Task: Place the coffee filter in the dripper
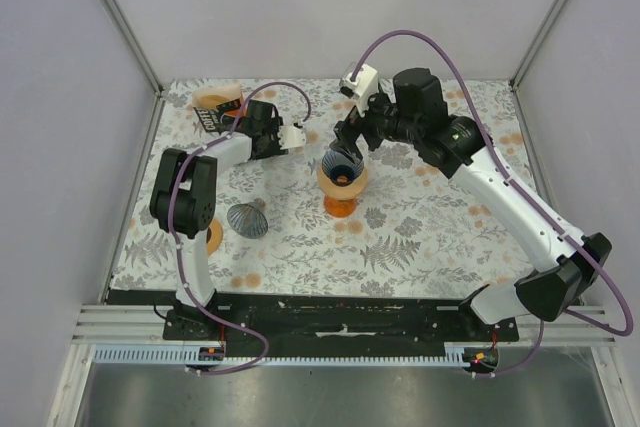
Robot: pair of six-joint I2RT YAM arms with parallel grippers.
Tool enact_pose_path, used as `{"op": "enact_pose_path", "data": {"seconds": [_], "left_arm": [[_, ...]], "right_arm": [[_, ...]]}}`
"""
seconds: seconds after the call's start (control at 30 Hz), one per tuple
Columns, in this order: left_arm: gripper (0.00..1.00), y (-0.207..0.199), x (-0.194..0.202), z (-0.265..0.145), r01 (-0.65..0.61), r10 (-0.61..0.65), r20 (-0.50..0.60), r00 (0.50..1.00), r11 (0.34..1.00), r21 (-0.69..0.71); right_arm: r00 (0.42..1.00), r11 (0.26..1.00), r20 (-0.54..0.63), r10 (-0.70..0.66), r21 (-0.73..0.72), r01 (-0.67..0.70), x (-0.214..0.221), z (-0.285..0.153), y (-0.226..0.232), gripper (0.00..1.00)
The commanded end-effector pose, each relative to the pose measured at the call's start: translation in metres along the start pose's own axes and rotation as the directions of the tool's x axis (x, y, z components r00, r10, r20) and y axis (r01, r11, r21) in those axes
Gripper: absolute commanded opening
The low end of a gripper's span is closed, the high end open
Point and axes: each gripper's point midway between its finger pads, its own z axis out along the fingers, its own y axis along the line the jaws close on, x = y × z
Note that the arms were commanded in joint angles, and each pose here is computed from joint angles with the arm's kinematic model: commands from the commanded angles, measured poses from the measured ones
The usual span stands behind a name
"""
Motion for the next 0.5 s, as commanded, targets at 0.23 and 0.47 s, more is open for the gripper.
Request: {"op": "enact_pose_path", "data": {"seconds": [0.23, 0.47], "left_arm": [[0.41, 0.026, -0.010, 0.014, -0.017, 0.032, 0.072, 0.997, 0.979, -0.204], [0.02, 0.020, -0.012, 0.019, 0.053, -0.034, 0.098, 0.995, 0.979, -0.195]], "right_arm": [[0.999, 0.999, 0.048, -0.025, -0.020, 0.026, -0.012, -0.012, 0.007, 0.98], [0.999, 1.000, 0.049, -0.018, -0.010, 0.019, -0.013, -0.015, 0.007, 0.98]]}}
